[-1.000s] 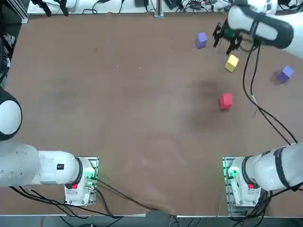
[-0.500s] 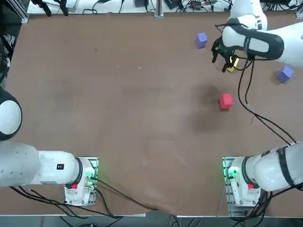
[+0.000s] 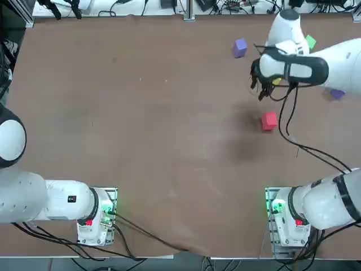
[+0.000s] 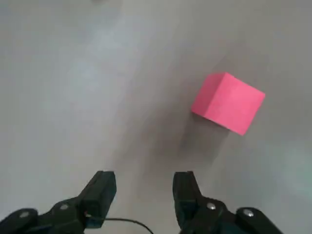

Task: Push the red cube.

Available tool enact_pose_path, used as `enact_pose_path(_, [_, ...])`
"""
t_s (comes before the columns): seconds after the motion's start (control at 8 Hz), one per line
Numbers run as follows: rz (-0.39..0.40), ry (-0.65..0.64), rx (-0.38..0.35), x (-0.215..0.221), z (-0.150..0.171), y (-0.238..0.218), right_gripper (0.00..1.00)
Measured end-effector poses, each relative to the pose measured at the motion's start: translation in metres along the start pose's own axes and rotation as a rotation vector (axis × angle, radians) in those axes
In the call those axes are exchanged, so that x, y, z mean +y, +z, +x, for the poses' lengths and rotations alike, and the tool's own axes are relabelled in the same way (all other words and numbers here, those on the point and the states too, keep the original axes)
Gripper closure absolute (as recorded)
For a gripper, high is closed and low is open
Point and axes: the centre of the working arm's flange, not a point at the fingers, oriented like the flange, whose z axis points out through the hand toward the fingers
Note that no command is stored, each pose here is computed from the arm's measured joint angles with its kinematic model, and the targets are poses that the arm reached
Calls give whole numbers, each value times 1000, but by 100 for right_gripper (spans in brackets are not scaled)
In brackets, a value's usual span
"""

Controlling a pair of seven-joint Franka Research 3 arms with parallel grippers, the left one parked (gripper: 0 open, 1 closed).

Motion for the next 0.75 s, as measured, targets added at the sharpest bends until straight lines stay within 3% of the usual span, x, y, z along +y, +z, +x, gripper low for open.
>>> enact_pose_path(0.75, [52,129,14,51,-10,73,32])
